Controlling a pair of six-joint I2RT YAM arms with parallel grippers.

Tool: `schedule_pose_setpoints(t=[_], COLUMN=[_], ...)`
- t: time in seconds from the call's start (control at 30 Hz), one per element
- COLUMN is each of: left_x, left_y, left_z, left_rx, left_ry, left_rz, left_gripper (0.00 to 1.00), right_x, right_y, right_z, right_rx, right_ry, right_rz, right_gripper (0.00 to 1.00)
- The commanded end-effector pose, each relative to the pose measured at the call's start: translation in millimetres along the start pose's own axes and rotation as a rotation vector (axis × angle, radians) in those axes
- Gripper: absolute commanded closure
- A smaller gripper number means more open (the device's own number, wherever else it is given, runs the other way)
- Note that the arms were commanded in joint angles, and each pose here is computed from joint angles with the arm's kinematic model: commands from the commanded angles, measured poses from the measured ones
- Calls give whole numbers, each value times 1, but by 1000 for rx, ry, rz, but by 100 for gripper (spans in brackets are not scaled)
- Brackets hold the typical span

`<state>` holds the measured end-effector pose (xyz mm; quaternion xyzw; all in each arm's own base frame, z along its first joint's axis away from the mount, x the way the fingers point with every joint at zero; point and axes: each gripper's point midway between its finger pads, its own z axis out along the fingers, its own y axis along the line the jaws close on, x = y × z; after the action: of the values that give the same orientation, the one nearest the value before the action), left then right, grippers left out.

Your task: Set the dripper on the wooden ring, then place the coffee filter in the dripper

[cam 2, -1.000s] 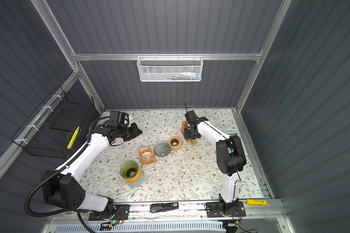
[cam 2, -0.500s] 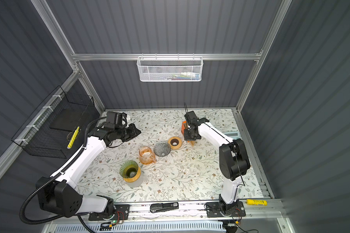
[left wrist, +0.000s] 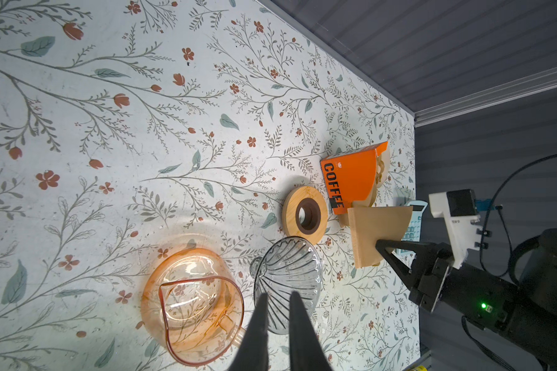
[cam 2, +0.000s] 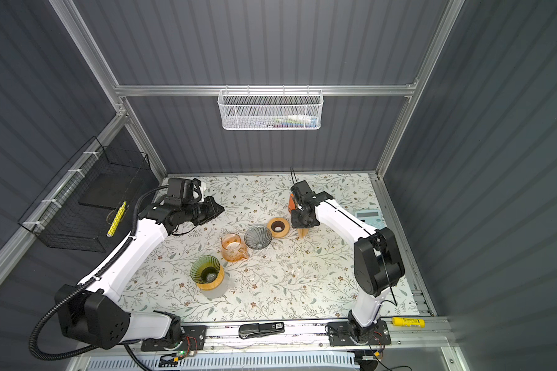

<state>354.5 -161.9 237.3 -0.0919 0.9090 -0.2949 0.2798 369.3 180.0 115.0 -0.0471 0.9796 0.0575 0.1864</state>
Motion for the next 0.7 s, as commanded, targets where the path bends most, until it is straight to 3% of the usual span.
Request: schedule_pose_setpoints(t=[0.0,0.37,0.67], left_x=[-6,-3,20], left_y=[-13,-7,20], left_z=[-15,-32,-76], left_rx=[33,-14,-180], left_ry=[-33,-43,-38], left_rz=[12,6,7], left_gripper=[85,85,83], right_x=[6,14,24], right_y=[-1,12,44], right_z=[-10,-36,-82], right_rx=[11,-45,-156], right_ry=[-7,-56,-106], right_rz=[8,-11,-92], right_gripper=[100,100,100])
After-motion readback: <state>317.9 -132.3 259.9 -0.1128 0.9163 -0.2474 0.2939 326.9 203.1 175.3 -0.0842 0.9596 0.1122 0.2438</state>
